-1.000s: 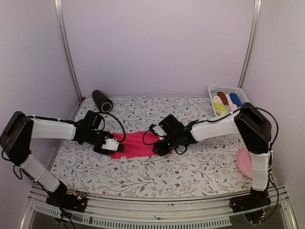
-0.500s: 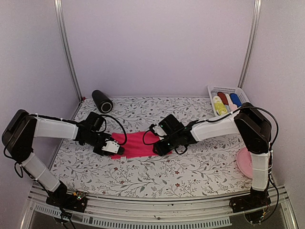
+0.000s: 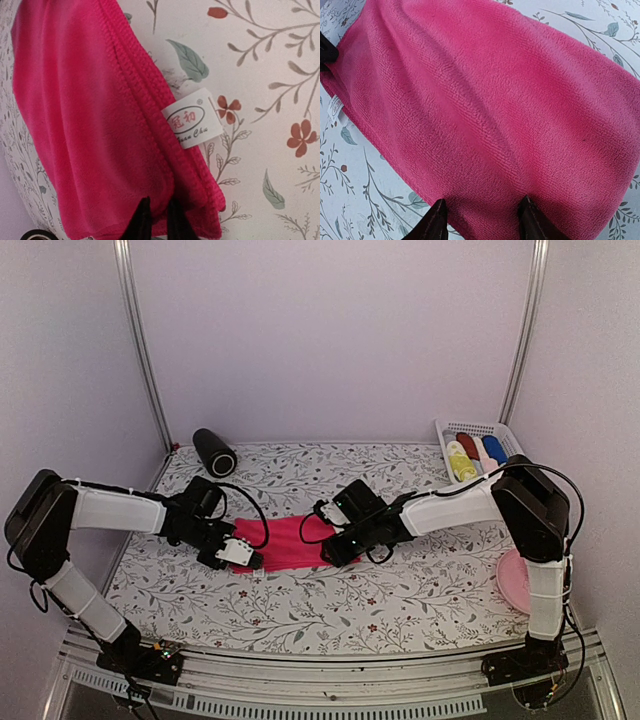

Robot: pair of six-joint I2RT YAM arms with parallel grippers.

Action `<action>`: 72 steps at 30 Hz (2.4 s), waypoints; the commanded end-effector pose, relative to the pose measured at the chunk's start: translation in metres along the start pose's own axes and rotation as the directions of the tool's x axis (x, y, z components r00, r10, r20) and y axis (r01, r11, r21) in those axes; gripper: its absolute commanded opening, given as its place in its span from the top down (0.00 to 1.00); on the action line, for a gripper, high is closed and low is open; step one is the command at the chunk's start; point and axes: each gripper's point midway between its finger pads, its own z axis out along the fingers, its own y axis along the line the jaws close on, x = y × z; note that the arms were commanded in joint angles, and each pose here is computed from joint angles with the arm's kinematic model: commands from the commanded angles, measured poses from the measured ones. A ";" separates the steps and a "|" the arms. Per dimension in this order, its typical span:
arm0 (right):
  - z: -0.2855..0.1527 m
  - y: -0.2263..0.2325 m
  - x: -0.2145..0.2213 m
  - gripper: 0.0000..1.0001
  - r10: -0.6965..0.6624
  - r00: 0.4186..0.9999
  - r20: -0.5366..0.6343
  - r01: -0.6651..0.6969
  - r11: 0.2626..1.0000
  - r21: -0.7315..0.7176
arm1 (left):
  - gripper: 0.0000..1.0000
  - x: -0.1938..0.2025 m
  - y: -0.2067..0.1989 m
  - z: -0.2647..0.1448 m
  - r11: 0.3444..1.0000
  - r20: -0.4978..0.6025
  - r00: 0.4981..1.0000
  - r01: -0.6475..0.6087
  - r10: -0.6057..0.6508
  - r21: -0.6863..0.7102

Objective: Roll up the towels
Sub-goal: Adjust the towel at the center of the board.

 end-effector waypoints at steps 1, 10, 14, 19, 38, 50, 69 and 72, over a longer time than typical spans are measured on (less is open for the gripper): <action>-0.002 0.005 0.010 0.53 -0.002 0.999 -0.035 0.002 1.000 -0.016 | 1.00 -0.005 -0.005 0.000 0.999 0.004 1.000 -0.023 0.023 0.028; -0.002 0.002 0.014 0.53 0.001 0.999 -0.040 -0.002 1.000 -0.003 | 1.00 -0.018 0.003 -0.020 1.000 0.043 0.999 -0.006 0.006 0.003; -0.004 0.002 0.014 0.52 -0.002 0.999 -0.039 0.002 1.000 0.001 | 1.00 -0.027 0.003 -0.035 1.000 0.080 0.997 0.003 -0.003 -0.004; -0.009 0.000 0.013 0.52 -0.011 0.999 -0.033 0.011 1.000 0.004 | 1.00 -0.028 -0.011 -0.034 0.999 0.088 0.996 0.013 -0.016 0.033; -0.033 0.023 -0.004 0.32 -0.041 0.999 0.032 0.044 0.993 -0.113 | 0.53 0.002 0.008 -0.023 0.990 -0.014 0.992 0.122 -0.123 -0.067; -0.070 -0.005 -0.067 0.43 0.074 0.976 0.206 -0.046 0.990 -0.137 | 0.43 -0.020 0.075 -0.062 0.912 0.235 0.915 0.372 -0.329 -0.170; 0.014 -0.076 -0.083 0.72 0.179 0.966 0.187 -0.184 0.983 0.008 | 1.00 0.049 0.087 0.021 0.743 0.022 0.765 0.632 -0.644 -0.218; 0.025 -0.089 -0.074 0.74 0.197 0.966 0.168 -0.210 0.976 0.057 | 1.00 0.062 0.083 0.029 0.736 -0.024 0.755 0.631 -0.655 -0.245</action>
